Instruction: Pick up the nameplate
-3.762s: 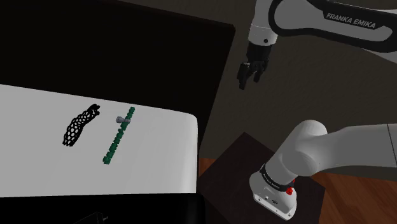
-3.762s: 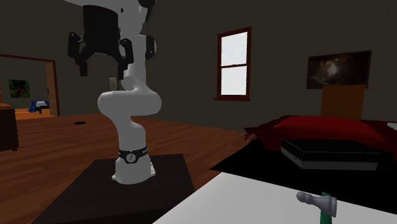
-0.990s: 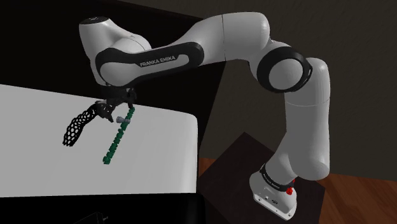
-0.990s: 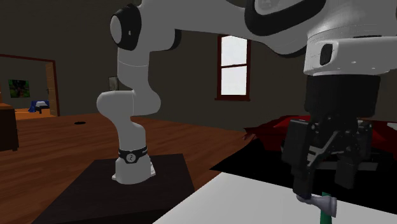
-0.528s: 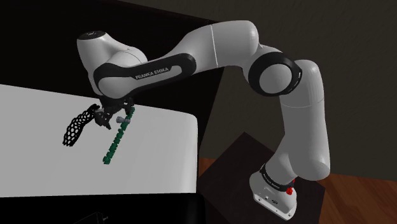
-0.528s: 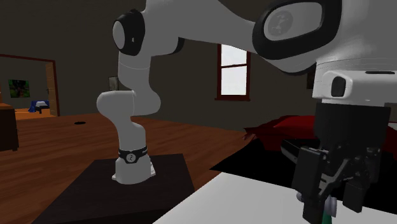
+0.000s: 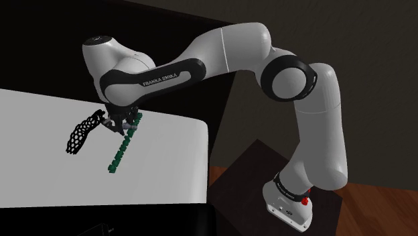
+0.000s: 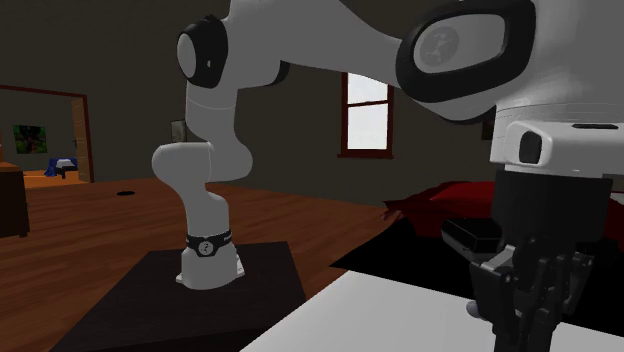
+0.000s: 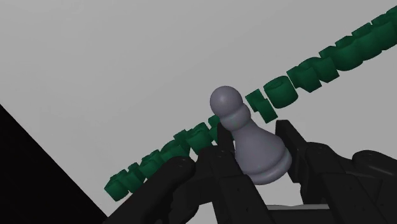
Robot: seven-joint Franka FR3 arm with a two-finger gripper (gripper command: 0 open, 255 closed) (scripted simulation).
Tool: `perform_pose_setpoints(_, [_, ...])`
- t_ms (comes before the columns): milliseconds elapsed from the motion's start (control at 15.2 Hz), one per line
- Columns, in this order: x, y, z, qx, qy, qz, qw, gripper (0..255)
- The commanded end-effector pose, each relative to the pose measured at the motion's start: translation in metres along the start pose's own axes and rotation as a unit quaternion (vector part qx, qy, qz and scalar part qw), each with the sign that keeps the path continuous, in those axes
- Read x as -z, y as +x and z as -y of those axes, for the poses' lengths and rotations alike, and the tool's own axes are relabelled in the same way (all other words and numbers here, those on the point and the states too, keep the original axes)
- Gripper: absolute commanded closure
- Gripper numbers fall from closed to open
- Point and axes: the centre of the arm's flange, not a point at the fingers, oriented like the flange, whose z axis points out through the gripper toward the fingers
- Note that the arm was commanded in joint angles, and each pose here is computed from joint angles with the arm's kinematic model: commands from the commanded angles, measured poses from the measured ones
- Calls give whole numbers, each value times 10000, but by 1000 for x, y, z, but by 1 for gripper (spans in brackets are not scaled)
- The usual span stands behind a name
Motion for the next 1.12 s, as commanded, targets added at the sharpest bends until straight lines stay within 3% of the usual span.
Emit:
perform_pose_setpoints(0, [0,0,0,0,-1,3,10000,255])
perform_pose_setpoints(264, [0,0,0,0,-1,3,10000,255])
perform_pose_setpoints(1056, [63,-1,-4,0,-1,3,10000,255])
